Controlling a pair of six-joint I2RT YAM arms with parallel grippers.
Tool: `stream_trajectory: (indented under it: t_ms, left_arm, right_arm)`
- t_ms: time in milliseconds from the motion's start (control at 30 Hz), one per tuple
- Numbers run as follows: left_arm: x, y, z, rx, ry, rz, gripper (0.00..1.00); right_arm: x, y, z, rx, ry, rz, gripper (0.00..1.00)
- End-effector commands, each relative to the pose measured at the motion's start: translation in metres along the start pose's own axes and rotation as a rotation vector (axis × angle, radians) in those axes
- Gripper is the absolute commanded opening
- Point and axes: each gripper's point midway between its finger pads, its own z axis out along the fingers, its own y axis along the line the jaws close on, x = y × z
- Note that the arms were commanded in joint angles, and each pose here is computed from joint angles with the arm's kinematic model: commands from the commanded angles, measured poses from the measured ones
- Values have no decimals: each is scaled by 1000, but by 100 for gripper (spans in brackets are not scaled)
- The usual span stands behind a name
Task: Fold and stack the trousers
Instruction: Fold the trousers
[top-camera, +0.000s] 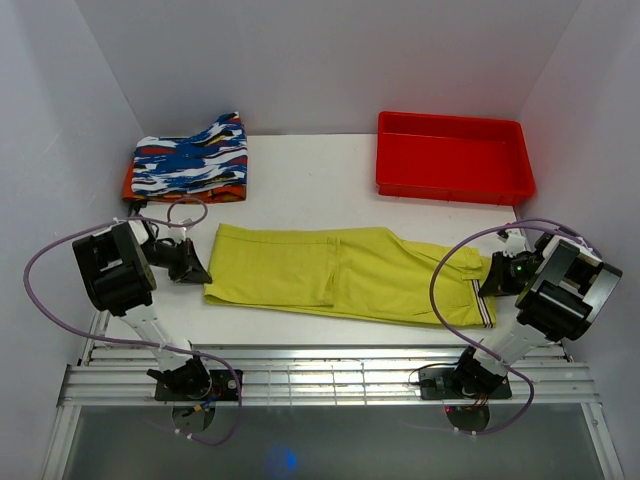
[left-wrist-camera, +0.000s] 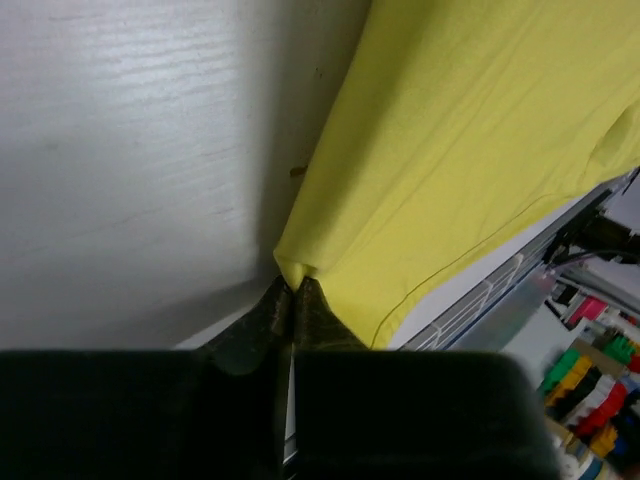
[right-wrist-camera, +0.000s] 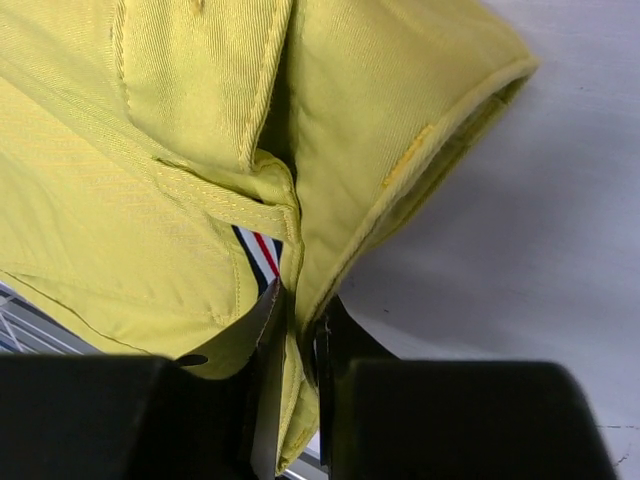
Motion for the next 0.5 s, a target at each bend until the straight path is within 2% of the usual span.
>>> stream_trajectory:
  t_ms: [0,33,100,133,200,233,467]
  left_arm:
    - [-9,-4,-7,69,-25,85,28]
    - [-13,-5,-8,71,-41,92,38]
    - [-18,-4,-13,63,-70,78,53]
    - [-21,-5,-16,63,-88,82,62]
    - [-25,-9,-20,82,-114,84,66]
    - [-26,-9,-21,83,-120,86,67]
    - [-36,-8,-17,111,-153,80,69]
  right_arm:
    - [3,-11,3,24,25,-34,16]
    - [5,-4,1,-3,32,-28,25]
    - [-2,2,-4,-28,11,-36,36]
    - [-4,5,-7,-41,5,-42,47]
    - [-10,10,-15,-48,-10,-52,54]
    - [-12,10,-18,-48,-15,-59,61]
    - [-19,6,-39,-17,-14,-89,79]
